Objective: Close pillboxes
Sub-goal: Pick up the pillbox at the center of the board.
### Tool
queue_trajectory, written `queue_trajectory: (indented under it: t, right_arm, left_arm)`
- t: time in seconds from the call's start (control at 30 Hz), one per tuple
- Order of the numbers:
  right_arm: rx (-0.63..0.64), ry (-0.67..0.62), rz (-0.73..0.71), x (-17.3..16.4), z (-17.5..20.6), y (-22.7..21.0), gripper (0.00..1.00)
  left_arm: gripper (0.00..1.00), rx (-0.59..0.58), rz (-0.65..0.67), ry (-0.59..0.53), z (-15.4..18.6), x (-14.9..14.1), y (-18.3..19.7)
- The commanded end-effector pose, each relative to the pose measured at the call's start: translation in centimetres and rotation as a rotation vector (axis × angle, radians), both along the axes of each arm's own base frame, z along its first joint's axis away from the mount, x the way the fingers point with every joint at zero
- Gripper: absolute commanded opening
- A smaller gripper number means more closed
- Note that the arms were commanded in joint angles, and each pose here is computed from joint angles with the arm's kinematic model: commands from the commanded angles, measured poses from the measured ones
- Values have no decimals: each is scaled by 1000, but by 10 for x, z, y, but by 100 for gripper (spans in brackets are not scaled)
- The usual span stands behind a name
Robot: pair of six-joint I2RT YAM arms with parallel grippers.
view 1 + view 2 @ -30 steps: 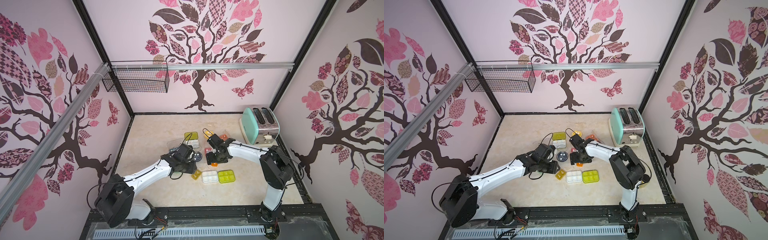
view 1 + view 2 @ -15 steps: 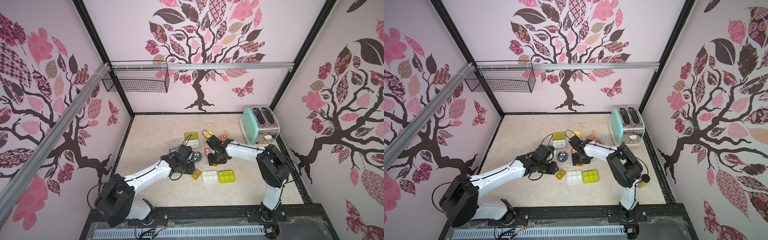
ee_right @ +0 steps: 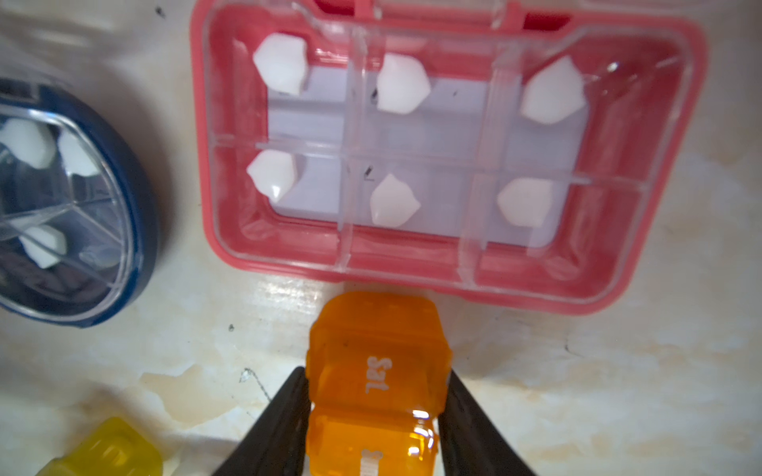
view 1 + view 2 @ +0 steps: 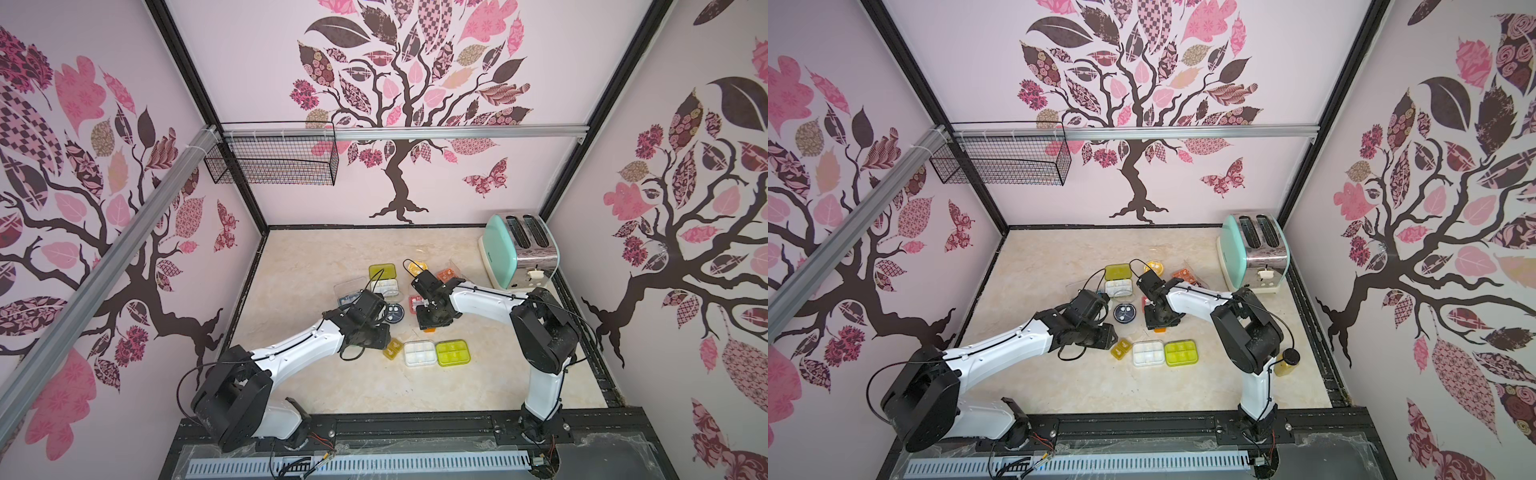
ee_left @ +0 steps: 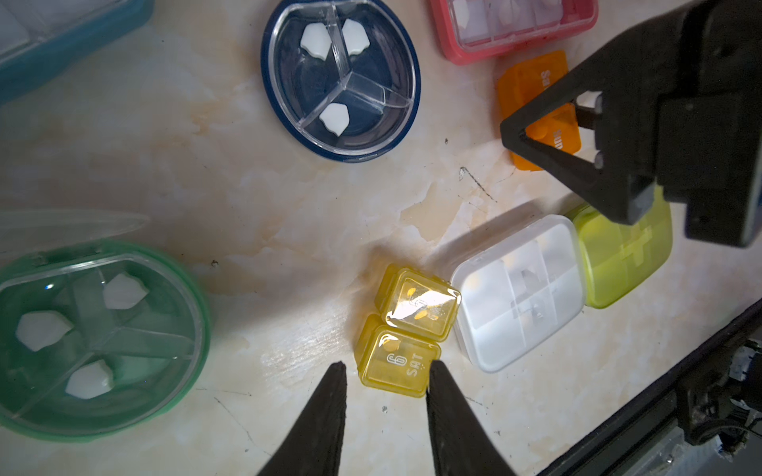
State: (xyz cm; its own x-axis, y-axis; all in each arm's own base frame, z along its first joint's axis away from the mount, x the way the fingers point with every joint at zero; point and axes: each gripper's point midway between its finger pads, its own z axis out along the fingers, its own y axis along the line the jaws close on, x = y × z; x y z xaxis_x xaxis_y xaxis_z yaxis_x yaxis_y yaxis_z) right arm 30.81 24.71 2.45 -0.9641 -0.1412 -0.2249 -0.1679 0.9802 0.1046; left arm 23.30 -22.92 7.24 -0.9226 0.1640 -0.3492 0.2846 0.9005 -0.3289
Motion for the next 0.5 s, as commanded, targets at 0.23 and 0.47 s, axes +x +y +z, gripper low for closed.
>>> queue_trajectory:
  t: [0.23, 0.47]
  right_arm:
    - [1, -55, -1, 8, 20, -2, 47]
    - [6, -91, -11, 6, 35, -17, 44]
  left_arm:
    - [37, -36, 6, -4, 2, 7, -8]
    - [37, -60, 5, 8, 1, 9, -13]
